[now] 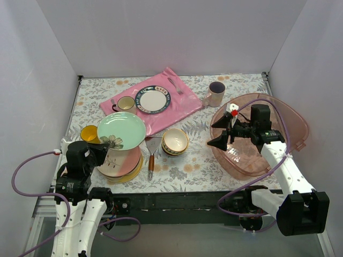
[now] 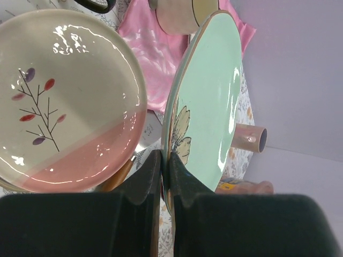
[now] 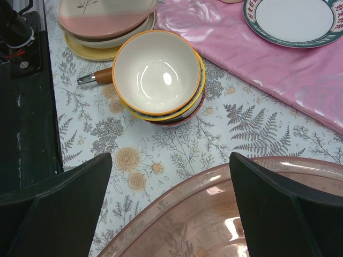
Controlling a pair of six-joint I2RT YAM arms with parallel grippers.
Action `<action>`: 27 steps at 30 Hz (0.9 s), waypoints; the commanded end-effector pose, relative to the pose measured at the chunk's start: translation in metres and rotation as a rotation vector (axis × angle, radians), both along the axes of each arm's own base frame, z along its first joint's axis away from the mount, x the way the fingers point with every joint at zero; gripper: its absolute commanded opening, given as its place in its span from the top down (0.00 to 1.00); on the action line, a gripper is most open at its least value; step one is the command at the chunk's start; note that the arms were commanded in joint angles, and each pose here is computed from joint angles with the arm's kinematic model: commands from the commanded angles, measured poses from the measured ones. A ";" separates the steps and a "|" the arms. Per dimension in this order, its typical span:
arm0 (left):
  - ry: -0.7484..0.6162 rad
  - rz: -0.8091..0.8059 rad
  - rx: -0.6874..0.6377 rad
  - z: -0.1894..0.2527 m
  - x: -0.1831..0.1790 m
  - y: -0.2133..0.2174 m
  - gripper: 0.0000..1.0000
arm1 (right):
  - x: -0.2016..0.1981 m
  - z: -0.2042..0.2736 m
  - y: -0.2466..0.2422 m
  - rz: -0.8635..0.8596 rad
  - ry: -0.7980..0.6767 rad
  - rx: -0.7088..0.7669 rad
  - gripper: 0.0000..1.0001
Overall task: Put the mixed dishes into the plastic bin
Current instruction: Pick up the plate at the center of the board.
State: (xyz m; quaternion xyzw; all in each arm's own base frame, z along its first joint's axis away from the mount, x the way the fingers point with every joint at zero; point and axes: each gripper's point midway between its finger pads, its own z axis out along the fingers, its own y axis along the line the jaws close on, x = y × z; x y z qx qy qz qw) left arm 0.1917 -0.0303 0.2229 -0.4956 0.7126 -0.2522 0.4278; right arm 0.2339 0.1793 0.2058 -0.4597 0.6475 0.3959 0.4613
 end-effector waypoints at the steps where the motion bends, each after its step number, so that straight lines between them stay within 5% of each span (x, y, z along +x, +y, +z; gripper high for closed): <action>1: -0.245 -0.039 -0.051 0.071 0.012 -0.010 1.00 | -0.001 0.002 0.001 0.019 -0.011 0.010 0.01; 27: -0.406 -0.206 -0.075 0.103 0.016 -0.037 1.00 | 0.000 0.012 0.001 0.021 0.022 0.017 0.01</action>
